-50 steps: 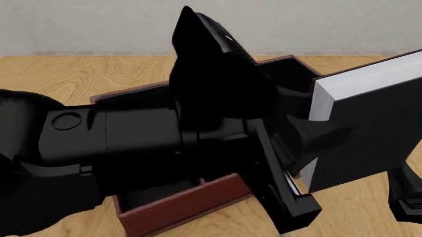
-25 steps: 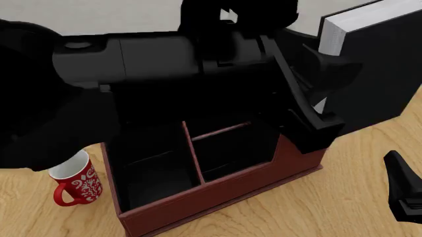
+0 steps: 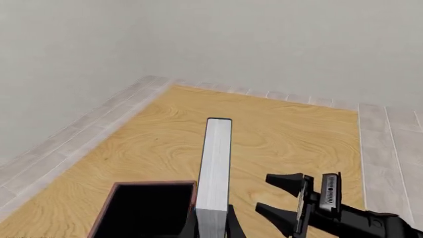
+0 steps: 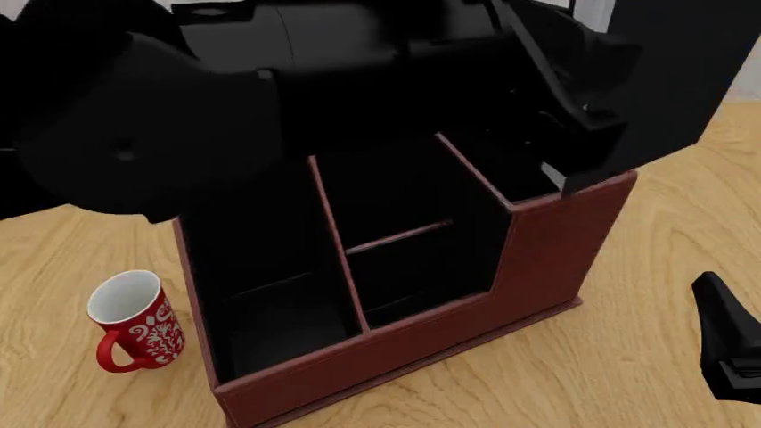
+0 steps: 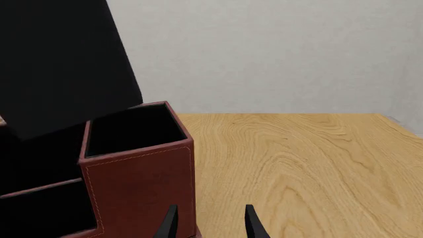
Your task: Pick up the book and place it in the right compartment of the caddy.
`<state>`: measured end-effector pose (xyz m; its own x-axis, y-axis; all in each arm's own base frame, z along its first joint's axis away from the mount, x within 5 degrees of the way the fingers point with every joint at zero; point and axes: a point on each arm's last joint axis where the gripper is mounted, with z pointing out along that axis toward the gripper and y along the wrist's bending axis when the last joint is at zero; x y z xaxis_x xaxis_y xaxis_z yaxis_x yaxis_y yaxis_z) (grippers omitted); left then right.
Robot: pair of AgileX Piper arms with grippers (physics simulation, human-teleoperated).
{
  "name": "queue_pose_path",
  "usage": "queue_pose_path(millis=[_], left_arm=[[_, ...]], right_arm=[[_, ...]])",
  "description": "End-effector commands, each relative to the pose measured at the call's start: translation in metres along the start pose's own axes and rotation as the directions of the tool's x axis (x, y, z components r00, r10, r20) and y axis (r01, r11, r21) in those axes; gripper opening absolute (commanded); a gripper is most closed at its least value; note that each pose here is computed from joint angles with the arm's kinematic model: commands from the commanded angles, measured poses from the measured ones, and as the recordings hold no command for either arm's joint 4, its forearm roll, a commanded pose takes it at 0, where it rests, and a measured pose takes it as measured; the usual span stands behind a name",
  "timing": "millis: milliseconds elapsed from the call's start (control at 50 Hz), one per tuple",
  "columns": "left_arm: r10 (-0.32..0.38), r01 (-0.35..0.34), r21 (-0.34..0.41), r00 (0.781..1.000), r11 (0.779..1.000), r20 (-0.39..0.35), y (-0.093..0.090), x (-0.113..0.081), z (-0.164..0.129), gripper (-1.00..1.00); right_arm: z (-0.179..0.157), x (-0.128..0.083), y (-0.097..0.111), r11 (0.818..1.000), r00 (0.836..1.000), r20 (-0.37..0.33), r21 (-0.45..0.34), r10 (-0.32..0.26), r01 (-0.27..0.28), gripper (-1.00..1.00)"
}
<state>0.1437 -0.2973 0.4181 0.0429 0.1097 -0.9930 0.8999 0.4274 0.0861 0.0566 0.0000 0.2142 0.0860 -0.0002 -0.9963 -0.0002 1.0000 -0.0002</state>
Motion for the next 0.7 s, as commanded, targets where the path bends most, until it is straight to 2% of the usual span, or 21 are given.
queue_pose_path(millis=[20, 280, 340, 380, 600, 700], left_arm=[[0.025, -0.024, -0.047, 0.999, 0.999, 0.02, 0.016, -0.001, 0.013, -1.0], [0.006, -0.006, -0.108, 1.0, 0.994, -0.002, 0.039, 0.015, 0.039, -1.0], [0.006, -0.006, -0.108, 1.0, 0.994, -0.002, 0.039, 0.015, 0.039, -1.0], [0.02, -0.022, -0.14, 1.0, 0.99, -0.017, 0.052, 0.025, 0.048, -1.0], [-0.005, -0.001, -0.179, 0.999, 0.984, -0.033, 0.069, 0.035, 0.059, -1.0], [-0.009, -0.001, -0.201, 0.999, 0.98, -0.051, 0.079, 0.046, 0.066, -1.0]], right_arm=[[0.0, 0.0, 0.0, 1.0, 1.0, 0.0, 0.0, 0.0, 0.0, 1.0], [0.0, 0.0, 0.0, 1.0, 1.0, 0.0, 0.0, 0.0, 0.0, 1.0], [0.0, 0.0, 0.0, 1.0, 1.0, 0.0, 0.0, 0.0, 0.0, 1.0], [0.0, 0.0, 0.0, 1.0, 1.0, 0.0, 0.0, 0.0, 0.0, 1.0], [0.0, 0.0, 0.0, 1.0, 1.0, 0.0, 0.0, 0.0, 0.0, 1.0], [0.0, 0.0, 0.0, 1.0, 1.0, 0.0, 0.0, 0.0, 0.0, 1.0]])
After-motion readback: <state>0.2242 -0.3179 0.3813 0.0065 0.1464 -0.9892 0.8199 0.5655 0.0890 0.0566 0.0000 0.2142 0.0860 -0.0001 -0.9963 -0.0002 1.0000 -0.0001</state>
